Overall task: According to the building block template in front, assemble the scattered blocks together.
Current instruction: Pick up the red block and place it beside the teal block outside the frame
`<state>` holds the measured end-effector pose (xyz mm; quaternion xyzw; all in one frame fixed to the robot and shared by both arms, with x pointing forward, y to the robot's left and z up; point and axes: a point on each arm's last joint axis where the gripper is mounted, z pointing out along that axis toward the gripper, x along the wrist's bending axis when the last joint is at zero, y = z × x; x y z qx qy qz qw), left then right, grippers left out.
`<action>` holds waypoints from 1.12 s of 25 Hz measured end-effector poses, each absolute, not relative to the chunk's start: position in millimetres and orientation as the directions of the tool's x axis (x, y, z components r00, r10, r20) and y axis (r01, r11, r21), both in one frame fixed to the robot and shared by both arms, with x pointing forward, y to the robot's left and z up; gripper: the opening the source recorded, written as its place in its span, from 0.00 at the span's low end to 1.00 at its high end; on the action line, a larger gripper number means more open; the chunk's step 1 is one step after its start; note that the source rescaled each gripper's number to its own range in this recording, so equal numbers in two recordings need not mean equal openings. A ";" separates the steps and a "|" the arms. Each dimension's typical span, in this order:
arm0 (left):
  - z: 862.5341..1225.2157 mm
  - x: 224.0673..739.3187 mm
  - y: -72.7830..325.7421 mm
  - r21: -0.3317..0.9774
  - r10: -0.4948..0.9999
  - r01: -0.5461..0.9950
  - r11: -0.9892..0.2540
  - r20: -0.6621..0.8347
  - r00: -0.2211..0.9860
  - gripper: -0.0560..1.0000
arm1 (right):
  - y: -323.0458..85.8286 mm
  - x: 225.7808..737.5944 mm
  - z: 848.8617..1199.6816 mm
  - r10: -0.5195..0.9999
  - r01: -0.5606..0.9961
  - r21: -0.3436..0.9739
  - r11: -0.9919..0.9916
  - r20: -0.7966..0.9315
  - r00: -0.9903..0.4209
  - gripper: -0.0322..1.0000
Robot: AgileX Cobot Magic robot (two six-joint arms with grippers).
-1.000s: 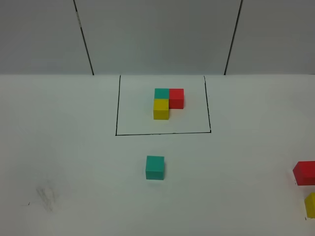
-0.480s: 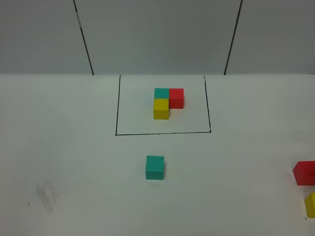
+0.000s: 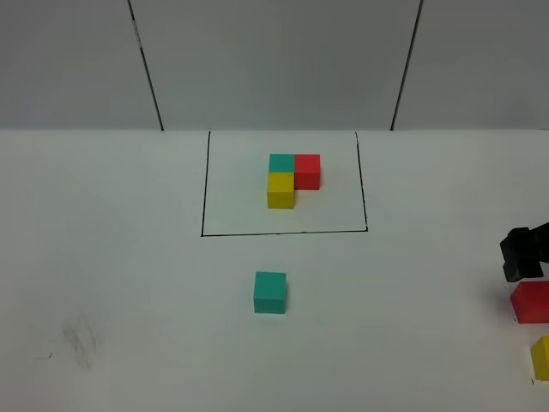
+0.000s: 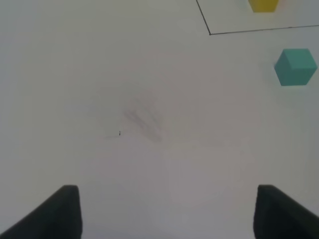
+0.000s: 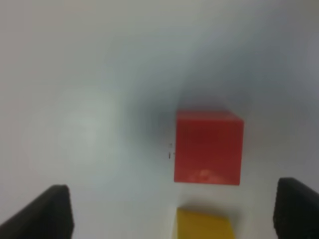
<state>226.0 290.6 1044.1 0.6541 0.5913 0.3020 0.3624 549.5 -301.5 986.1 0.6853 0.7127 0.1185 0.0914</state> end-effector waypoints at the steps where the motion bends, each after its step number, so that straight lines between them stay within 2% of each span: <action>1: 1044.1 226.0 290.6 0.831 0.992 0.555 -0.038 -0.034 0.118 0.75 | -301.7 552.8 984.9 0.999 0.956 0.291 0.030 0.032 -0.041 0.67; 14: 1044.1 226.0 290.6 0.831 0.992 0.555 -0.039 -0.033 0.119 0.75 | -306.9 569.7 944.3 1.000 0.985 0.172 0.028 -0.013 -0.026 0.67; 23: 1044.1 226.0 290.6 0.831 0.992 0.555 -0.039 -0.033 0.119 0.75 | -307.4 575.2 938.2 1.000 0.980 0.199 0.026 -0.018 -0.023 0.67; 28: 1044.1 226.0 290.6 0.831 0.992 0.555 -0.039 -0.033 0.119 0.75 | -307.5 576.8 928.2 1.000 0.984 0.174 0.027 -0.018 -0.024 0.67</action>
